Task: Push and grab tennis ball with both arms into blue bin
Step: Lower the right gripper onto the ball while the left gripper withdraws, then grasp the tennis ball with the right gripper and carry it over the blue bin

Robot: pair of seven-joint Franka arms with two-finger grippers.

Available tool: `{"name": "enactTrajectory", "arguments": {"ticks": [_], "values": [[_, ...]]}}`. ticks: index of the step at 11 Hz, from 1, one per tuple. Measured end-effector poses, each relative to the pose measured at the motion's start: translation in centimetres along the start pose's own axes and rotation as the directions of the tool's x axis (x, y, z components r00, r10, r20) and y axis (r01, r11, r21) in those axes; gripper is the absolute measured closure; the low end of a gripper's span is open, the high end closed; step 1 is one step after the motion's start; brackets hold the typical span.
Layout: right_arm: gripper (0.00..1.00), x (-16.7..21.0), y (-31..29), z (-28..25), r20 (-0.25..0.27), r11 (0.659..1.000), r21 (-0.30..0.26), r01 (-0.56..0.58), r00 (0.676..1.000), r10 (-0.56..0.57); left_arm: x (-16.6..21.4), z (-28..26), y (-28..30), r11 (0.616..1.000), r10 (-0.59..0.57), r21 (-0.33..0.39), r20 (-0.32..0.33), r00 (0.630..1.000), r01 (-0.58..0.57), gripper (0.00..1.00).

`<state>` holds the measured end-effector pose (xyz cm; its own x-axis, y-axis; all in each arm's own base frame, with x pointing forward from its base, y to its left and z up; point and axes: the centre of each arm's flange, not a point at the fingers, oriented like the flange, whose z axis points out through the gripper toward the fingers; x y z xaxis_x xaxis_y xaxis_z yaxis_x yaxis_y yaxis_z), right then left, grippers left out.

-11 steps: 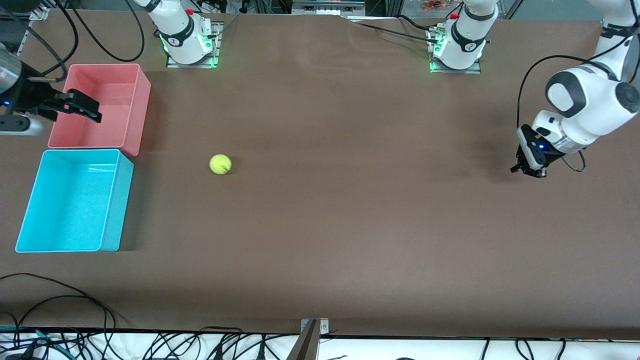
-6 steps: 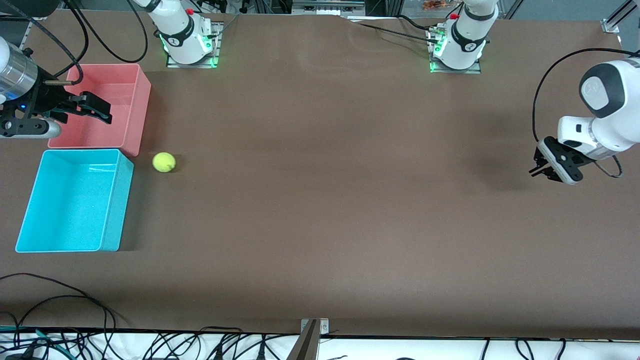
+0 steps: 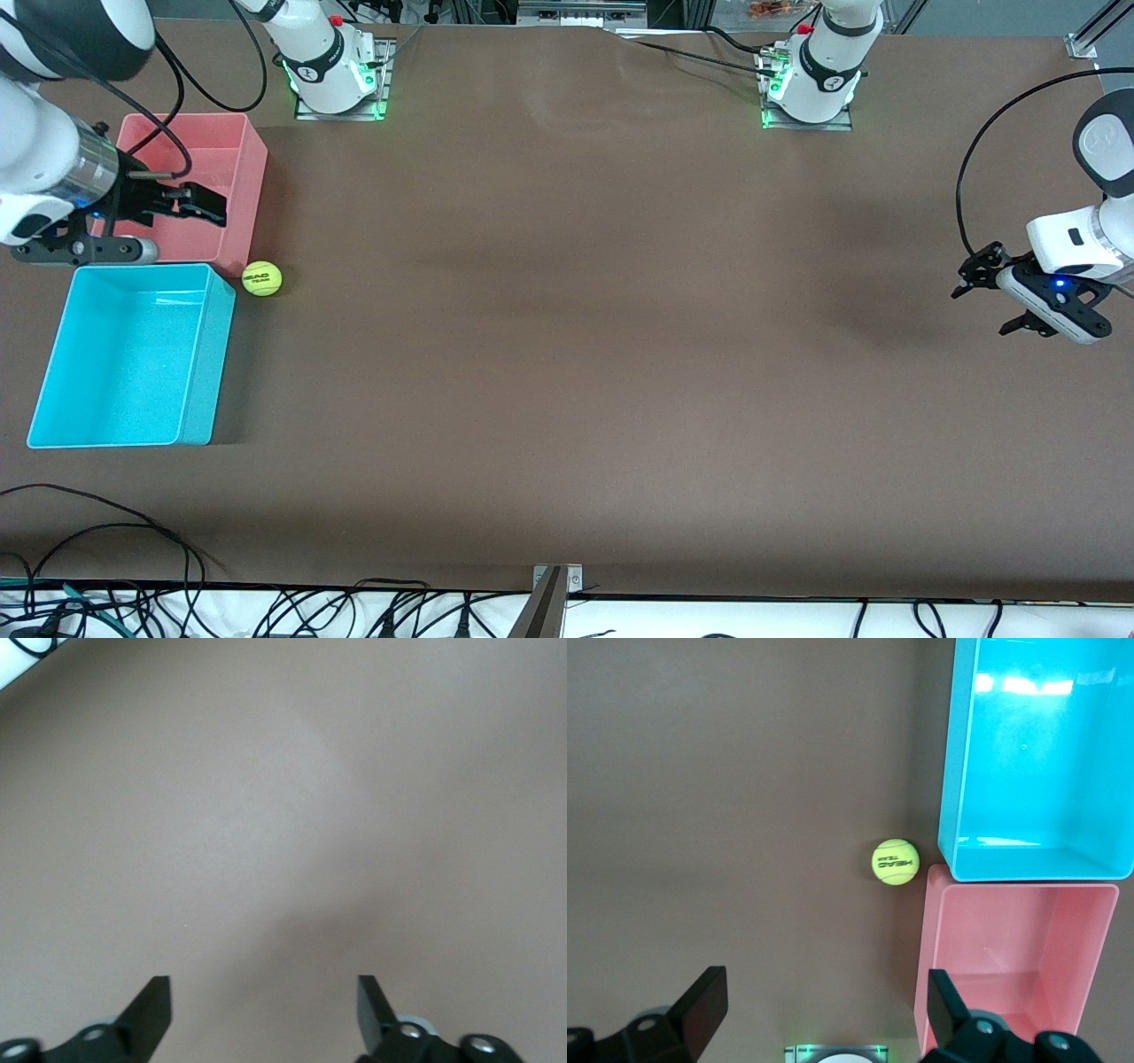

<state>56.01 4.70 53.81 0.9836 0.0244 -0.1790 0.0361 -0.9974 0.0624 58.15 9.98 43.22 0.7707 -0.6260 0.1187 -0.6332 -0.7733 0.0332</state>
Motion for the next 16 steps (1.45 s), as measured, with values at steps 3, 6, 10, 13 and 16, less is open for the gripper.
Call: {"name": "enactTrajectory", "arguments": {"ticks": [3, 6, 10, 13, 16], "values": [[0.0, 1.1, 0.4, 5.4, -0.004, 0.997, -0.077, 0.026, 1.0, -0.027, 1.9, -1.5, 1.2, 0.985, -0.17, -0.015, 0.009, 0.985, 0.17, 0.0], [0.0, 1.4, 0.1, 13.1, -0.03, 0.996, -0.077, 0.05, 0.998, -0.052, 3.9, -3.3, 2.5, 0.963, -0.268, -0.011, 0.033, 0.963, 0.268, 0.0], [0.0, -0.6, 2.1, 23.1, -0.061, 0.998, -0.054, 0.028, 0.998, -0.031, 7.7, -7.4, 5.9, 0.923, -0.385, 0.018, 0.089, 0.919, 0.385, 0.0], [0.0, -1.9, 2.6, 28.7, -0.076, 0.999, -0.038, 0.023, 0.997, -0.025, 8.6, -8.6, 7.3, 0.864, -0.504, 0.054, 0.086, 0.86, 0.501, 0.0], [0.0, -1.5, 2.7, 32.4, -0.133, 1.0, -0.025, 0.019, 0.991, -0.023, 7.6, -11.4, 8.1, 0.841, -0.54, 0.082, 0.071, 0.838, 0.535, 0.0]]}}
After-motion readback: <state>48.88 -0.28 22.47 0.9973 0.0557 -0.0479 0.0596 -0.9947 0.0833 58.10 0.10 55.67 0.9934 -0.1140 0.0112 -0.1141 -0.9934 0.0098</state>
